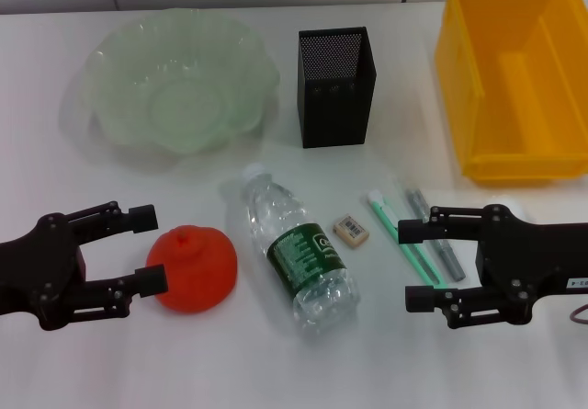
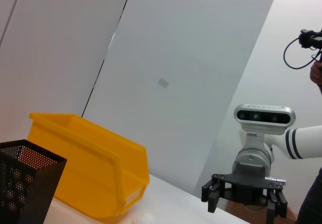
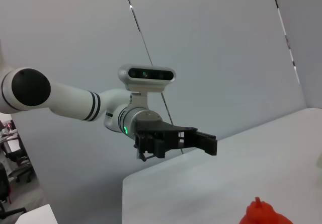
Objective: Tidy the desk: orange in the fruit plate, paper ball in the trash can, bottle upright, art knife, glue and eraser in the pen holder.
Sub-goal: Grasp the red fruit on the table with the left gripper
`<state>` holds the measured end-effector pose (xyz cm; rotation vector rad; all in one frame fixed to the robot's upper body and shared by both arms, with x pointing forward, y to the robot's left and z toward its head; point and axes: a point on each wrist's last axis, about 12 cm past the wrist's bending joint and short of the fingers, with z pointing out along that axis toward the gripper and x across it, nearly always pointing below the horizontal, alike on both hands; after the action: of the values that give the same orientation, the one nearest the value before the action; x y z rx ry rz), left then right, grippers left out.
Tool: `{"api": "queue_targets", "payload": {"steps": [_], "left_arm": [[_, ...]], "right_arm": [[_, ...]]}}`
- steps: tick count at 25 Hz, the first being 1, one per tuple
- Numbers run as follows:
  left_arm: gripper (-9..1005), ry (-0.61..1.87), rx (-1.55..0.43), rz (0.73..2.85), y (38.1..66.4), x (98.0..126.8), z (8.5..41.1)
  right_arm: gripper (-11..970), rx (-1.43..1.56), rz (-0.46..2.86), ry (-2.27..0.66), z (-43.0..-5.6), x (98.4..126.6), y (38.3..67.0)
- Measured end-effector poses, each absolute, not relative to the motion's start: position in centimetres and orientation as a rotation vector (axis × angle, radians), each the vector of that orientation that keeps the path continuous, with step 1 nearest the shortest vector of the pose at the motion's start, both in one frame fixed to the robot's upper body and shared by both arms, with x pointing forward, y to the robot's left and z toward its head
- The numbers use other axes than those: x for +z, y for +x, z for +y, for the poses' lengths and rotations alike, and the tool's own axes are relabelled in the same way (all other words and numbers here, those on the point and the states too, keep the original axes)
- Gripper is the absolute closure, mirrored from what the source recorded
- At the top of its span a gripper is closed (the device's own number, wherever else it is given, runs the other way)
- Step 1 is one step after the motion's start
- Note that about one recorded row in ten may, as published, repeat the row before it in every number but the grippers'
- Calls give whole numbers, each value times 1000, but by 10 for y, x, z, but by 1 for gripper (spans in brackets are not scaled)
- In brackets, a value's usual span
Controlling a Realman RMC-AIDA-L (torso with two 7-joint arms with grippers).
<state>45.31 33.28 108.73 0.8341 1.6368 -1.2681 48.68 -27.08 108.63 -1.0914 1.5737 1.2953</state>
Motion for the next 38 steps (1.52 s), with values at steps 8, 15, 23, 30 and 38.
{"api": "queue_targets", "payload": {"steps": [8,15,23,30,38], "left_arm": [[177,823,-1262,1639,454,1088,335],[196,804,-1179,1715,461,1082,339],[218,841,-1053,1868,474,1066,337],[237,920,-960,1921,490,1052,315],[259,1000,-883,1935,494,1043,308]], "right_arm": [[169,1298,1572,-1092,-271,1086,486],[170,1303,1581,-1086,-270,1087,487],[169,1296,1588,-1065,-273,1086,486],[170,1283,1602,-1000,-282,1082,479],[172,1284,1617,-971,-286,1078,472]]}}
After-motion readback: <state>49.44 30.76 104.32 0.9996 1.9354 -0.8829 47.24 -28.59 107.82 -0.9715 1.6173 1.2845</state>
